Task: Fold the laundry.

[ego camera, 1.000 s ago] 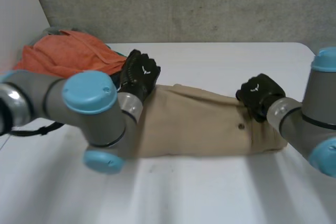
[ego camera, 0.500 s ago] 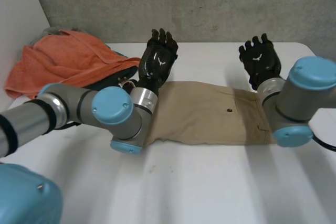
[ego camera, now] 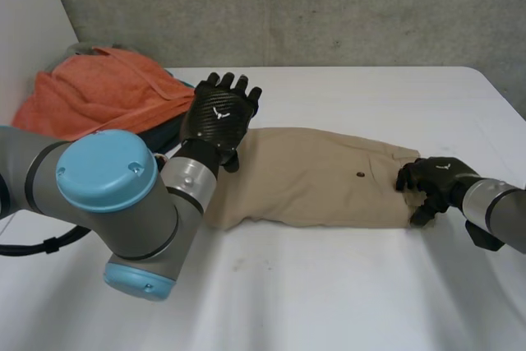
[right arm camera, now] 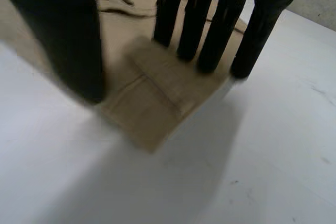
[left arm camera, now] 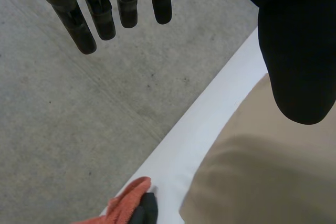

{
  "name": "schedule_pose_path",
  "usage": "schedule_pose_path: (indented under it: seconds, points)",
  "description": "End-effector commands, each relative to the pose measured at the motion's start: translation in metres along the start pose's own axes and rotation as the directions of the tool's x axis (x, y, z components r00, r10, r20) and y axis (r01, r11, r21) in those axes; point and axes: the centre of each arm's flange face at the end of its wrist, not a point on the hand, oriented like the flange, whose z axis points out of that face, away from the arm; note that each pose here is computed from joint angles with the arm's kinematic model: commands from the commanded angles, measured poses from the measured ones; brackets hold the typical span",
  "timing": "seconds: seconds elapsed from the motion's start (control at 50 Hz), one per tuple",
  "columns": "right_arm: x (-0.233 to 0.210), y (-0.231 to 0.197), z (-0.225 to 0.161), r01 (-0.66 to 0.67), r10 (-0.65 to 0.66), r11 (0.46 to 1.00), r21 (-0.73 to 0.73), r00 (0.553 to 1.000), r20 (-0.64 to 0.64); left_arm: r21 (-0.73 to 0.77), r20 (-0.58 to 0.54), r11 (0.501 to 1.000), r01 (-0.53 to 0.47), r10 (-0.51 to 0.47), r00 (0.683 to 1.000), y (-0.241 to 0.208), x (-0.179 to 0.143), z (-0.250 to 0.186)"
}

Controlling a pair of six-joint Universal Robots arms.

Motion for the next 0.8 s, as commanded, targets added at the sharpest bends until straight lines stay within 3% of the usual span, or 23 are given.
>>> schedule_pose_path:
  seconds: [0.02, 0.14, 0.2, 0.28, 0.3, 0.36, 0.38, 0.44, 0.46, 0.6, 0.62, 0.66, 0.68, 0.76, 0.8]
  points:
    - [0.007, 0.002, 0.013, 0.027, -0.027, 1.0, 0.01, 0.999, -0.021, 0.002, 0.004, 1.0, -0.003, 0.003, 1.0, -0.002, -0.002, 0.0]
    - [0.029, 0.004, 0.009, 0.024, -0.023, 1.0, 0.015, 0.996, -0.087, 0.025, 0.023, 1.0, 0.001, -0.002, 1.0, -0.011, -0.01, 0.0]
    - [0.039, -0.009, -0.004, 0.118, -0.113, 0.993, 0.028, 0.984, -0.138, 0.037, 0.033, 0.999, 0.002, -0.003, 0.999, -0.017, -0.015, -0.002]
    - [0.061, -0.016, -0.023, 0.337, -0.342, 0.939, -0.064, 0.901, -0.266, 0.047, 0.038, 0.999, 0.002, -0.004, 0.999, -0.024, -0.018, -0.008]
    - [0.068, -0.016, -0.027, 0.421, -0.44, 0.898, -0.128, 0.848, -0.297, 0.047, 0.036, 0.999, 0.0, -0.002, 0.999, -0.025, -0.019, -0.009]
    - [0.074, -0.018, -0.027, 0.507, -0.539, 0.842, -0.186, 0.776, -0.327, 0.051, 0.036, 0.999, 0.001, -0.003, 0.999, -0.028, -0.02, -0.014]
    - [0.069, -0.026, -0.024, 0.566, -0.585, 0.808, -0.164, 0.738, -0.335, 0.051, 0.036, 0.999, 0.001, -0.003, 0.999, -0.028, -0.02, -0.015]
    - [0.029, -0.046, -0.018, 0.664, -0.638, 0.747, -0.038, 0.701, -0.318, 0.056, 0.037, 0.998, 0.003, -0.005, 0.999, -0.03, -0.021, -0.016]
    - [0.0, -0.058, -0.016, 0.715, -0.669, 0.696, 0.063, 0.678, -0.305, 0.056, 0.037, 0.998, 0.003, -0.005, 0.999, -0.031, -0.021, -0.017]
    - [-0.116, -0.064, -0.029, 0.752, -0.792, 0.47, 0.461, 0.591, -0.156, 0.058, 0.04, 0.998, 0.006, -0.008, 0.999, -0.032, -0.022, -0.018]
    - [-0.141, -0.055, -0.036, 0.735, -0.832, 0.41, 0.539, 0.544, -0.108, 0.059, 0.042, 0.998, 0.009, -0.011, 0.999, -0.033, -0.023, -0.018]
    - [-0.162, -0.044, -0.041, 0.728, -0.869, 0.357, 0.586, 0.489, -0.077, 0.057, 0.042, 0.998, 0.015, -0.017, 0.999, -0.033, -0.024, -0.018]
    - [-0.177, -0.034, -0.043, 0.721, -0.899, 0.312, 0.619, 0.435, -0.052, 0.054, 0.04, 0.998, 0.018, -0.02, 0.999, -0.032, -0.023, -0.018]
    - [-0.187, -0.019, -0.04, 0.73, -0.927, 0.281, 0.623, 0.375, -0.021, 0.058, 0.043, 0.998, 0.031, -0.034, 0.999, -0.034, -0.025, -0.017]
    - [-0.188, -0.021, -0.041, 0.723, -0.921, 0.297, 0.623, 0.39, -0.014, 0.067, 0.049, 0.997, 0.032, -0.035, 0.998, -0.036, -0.027, -0.015]
